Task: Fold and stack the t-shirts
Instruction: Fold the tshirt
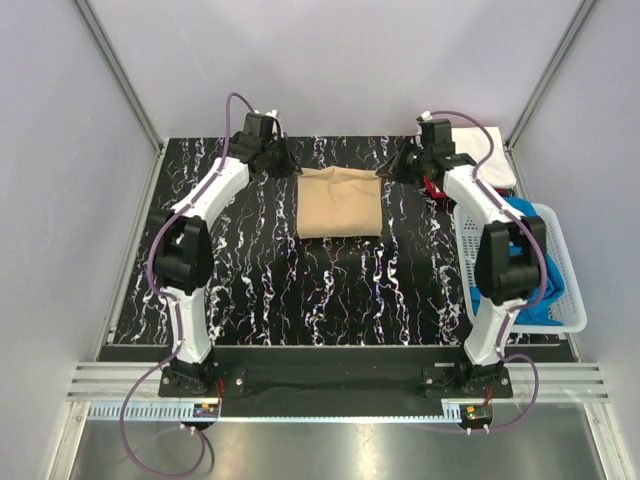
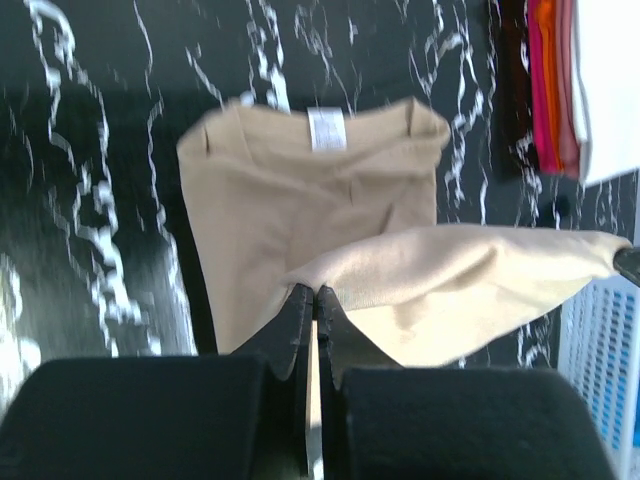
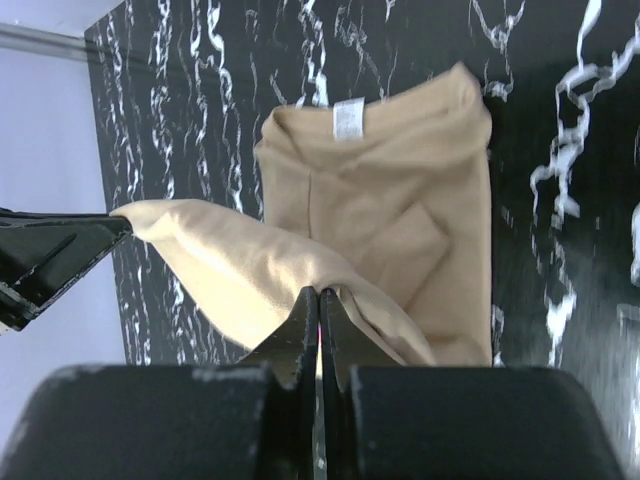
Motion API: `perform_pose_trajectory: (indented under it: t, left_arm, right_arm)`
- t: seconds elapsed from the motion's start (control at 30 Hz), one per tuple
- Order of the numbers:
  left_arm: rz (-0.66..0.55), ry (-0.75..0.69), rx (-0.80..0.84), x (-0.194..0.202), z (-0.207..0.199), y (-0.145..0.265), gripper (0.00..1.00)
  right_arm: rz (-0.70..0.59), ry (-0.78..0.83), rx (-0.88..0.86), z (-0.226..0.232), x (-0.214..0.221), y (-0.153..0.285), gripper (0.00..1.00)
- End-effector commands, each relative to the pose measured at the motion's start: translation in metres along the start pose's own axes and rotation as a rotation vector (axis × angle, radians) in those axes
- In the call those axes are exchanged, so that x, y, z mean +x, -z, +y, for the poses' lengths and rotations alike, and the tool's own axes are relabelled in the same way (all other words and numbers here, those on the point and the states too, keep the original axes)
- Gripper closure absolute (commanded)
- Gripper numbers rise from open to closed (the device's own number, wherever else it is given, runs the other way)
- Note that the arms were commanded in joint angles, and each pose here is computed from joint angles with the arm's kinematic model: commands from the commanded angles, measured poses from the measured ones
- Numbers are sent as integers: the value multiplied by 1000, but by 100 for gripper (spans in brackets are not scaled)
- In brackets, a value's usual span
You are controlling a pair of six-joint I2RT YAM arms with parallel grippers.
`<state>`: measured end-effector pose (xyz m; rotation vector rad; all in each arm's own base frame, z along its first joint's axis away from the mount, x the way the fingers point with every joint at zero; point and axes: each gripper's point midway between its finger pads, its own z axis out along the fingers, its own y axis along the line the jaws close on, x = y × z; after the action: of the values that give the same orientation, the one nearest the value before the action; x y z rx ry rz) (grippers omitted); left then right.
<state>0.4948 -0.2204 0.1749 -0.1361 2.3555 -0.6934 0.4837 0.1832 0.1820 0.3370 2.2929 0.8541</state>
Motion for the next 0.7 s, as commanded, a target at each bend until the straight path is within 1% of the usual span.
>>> perform_pose_trajectory:
  t: [0.0,0.07,0.1,0.13,0.17,0.2,0.23,0.27,0.3,0.33,0.37,0.4,0.43,0.47,0.5,0.53,0.6,0.63,0.67]
  left_arm:
    - [-96,-34,108,-44,-15,-14,100]
    - [-96,-32,143,-46,-12,-31,100]
    - [-137,-34,162,-59,-11,-35,100]
    - [-146,-38,177,-62,-10,-41,100]
    - [-140,-33,169,-60,0,-56,100]
    - [-177,-36,183,-73,1,-59,100]
    - [-159,-25,193,-68,9,-76,100]
    - [-201,-21,228,-82,7,-79,94]
    - [-209,-12,250,-84,9,-87,90]
    - [-213,-15,289,-85,7,-92,84]
    - [-230,-10,307,-91,12,-105,78]
    - [-231,-11,307,-91,15,-112,68]
    - [-221,-16,299,-87,24,-123,67]
    - [-238,-46,295,-92,25,-123,66]
    - [-245,-57,288,-94,28,-122,65]
    - [-265,-69,282,-101,27,-115,62]
    - [-276,-94,252,-102,36,-109,61]
    - [-301,-112,243,-111,31,-95,61]
    - [-284,-123,215,-104,37,-94,61]
  right_arm:
    - [11,51,-60,1,-21,-23,100]
    - [11,50,-56,-7,-30,-42,99]
    - [14,49,-61,-10,-34,-48,99]
    - [22,38,-67,-16,-38,-62,98]
    - [29,27,-69,-21,-40,-68,98]
    - [35,18,-76,-25,-42,-74,98]
    - [38,13,-79,-31,-46,-87,97]
    - [39,11,-81,-35,-48,-94,95]
    - [37,7,-80,-40,-51,-100,94]
    - [36,7,-80,-46,-54,-112,94]
    - [33,8,-84,-49,-57,-118,91]
    - [33,7,-94,-53,-61,-123,86]
    - [29,14,-117,-55,-67,-134,78]
    - [42,20,-155,-52,-69,-136,62]
    - [37,26,-166,-53,-74,-138,58]
    - [30,40,-156,-57,-84,-137,57]
    - [19,57,-126,-61,-94,-132,55]
    - [19,72,-114,-63,-99,-124,54]
    - [20,76,-108,-63,-100,-120,53]
